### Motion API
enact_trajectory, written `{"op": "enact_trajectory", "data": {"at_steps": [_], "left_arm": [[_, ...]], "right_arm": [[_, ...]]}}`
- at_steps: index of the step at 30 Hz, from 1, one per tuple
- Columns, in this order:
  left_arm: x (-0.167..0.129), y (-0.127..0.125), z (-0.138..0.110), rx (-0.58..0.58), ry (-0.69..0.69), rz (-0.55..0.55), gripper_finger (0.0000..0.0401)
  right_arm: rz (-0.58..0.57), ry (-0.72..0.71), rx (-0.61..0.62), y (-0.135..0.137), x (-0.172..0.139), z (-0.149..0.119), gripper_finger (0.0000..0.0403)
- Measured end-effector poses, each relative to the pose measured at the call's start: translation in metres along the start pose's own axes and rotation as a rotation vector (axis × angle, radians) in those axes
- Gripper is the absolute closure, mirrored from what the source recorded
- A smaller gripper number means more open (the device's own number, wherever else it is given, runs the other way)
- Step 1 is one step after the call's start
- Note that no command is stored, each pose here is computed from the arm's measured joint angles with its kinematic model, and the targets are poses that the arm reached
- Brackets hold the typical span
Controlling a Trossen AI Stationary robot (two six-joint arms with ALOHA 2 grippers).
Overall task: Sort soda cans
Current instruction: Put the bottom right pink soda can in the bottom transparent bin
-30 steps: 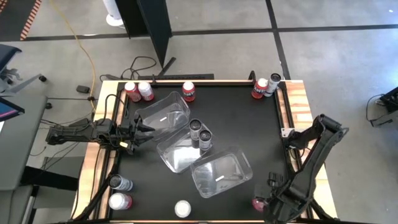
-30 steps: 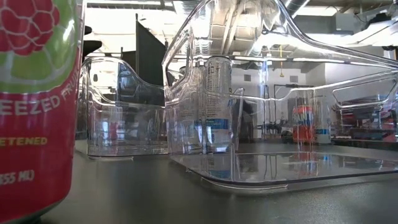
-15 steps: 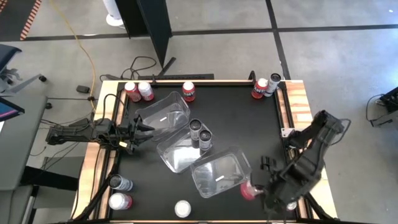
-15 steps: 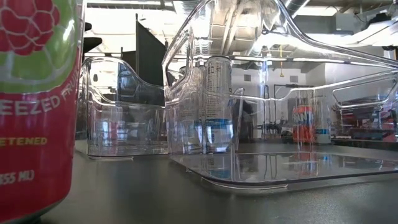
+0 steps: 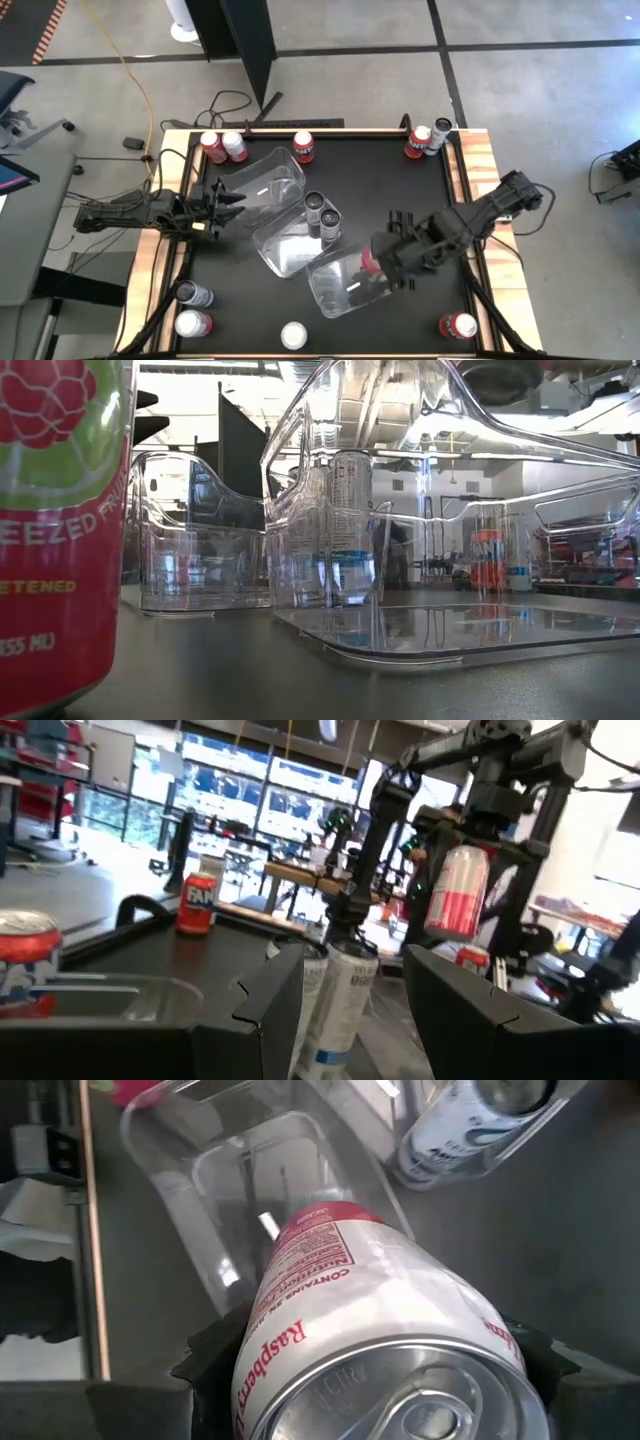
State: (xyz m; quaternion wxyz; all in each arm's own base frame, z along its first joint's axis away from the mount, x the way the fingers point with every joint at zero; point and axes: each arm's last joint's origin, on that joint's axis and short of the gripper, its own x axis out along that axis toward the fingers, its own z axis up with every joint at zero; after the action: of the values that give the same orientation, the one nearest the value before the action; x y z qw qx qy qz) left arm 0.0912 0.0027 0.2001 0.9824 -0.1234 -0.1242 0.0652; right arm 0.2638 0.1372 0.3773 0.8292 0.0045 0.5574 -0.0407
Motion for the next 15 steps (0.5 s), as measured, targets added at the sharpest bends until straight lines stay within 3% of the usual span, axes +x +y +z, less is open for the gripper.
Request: {"op": "enact_trajectory", "data": {"at_steps": [15], "left_arm": [[0.000, -0.001, 0.008, -0.041, -0.090, 0.010, 0.0232]], "right_arm": [[-0.051, 0.008, -0.018, -0.035, 0.011, 0.019, 0.0095]]}}
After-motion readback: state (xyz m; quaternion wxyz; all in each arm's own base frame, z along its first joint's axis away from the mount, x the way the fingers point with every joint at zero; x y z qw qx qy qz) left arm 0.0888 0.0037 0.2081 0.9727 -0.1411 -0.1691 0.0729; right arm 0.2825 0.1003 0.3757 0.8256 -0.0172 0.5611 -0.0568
